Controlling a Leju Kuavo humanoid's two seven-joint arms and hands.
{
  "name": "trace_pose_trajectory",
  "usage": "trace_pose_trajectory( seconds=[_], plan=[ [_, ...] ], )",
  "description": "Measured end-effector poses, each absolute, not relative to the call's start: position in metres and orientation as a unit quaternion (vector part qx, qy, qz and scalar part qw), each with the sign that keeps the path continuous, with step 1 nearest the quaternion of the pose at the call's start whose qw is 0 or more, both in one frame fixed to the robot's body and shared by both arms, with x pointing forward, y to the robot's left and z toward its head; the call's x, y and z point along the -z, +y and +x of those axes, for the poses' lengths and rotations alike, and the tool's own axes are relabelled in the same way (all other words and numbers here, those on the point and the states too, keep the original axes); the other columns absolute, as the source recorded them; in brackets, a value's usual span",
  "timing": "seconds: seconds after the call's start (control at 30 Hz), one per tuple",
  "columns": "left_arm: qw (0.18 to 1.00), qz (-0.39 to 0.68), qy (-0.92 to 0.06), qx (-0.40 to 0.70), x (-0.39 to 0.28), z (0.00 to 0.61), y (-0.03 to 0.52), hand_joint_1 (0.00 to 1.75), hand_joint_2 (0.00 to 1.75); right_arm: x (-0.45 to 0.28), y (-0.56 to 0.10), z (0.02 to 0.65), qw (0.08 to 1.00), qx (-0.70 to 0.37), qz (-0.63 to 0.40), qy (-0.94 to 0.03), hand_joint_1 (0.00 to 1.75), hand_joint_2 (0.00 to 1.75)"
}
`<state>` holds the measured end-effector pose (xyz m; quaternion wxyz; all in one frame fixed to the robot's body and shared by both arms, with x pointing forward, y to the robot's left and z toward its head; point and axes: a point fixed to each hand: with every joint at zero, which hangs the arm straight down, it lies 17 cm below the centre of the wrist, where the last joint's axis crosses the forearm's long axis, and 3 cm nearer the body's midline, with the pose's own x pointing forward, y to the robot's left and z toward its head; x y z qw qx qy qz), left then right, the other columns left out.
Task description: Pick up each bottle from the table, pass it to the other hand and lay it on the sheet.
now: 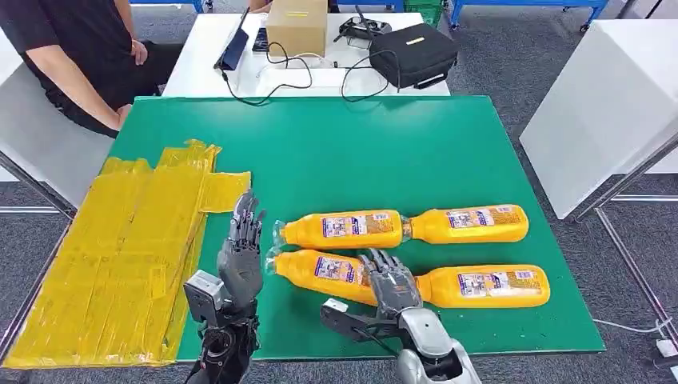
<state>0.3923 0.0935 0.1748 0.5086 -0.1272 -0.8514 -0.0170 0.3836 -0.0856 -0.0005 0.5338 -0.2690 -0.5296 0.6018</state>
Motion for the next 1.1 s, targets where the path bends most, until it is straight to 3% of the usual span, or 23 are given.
trace_pose_trajectory(
  seconds=[1.1],
  plan=[
    [0.494,-0.120,-0.861,0.011,-0.190,0.401,0.097,0.00,0.00,0.032,-0.112,0.435,0.556,-0.596,-0.215,-0.538,1.75,1.75]
  ],
)
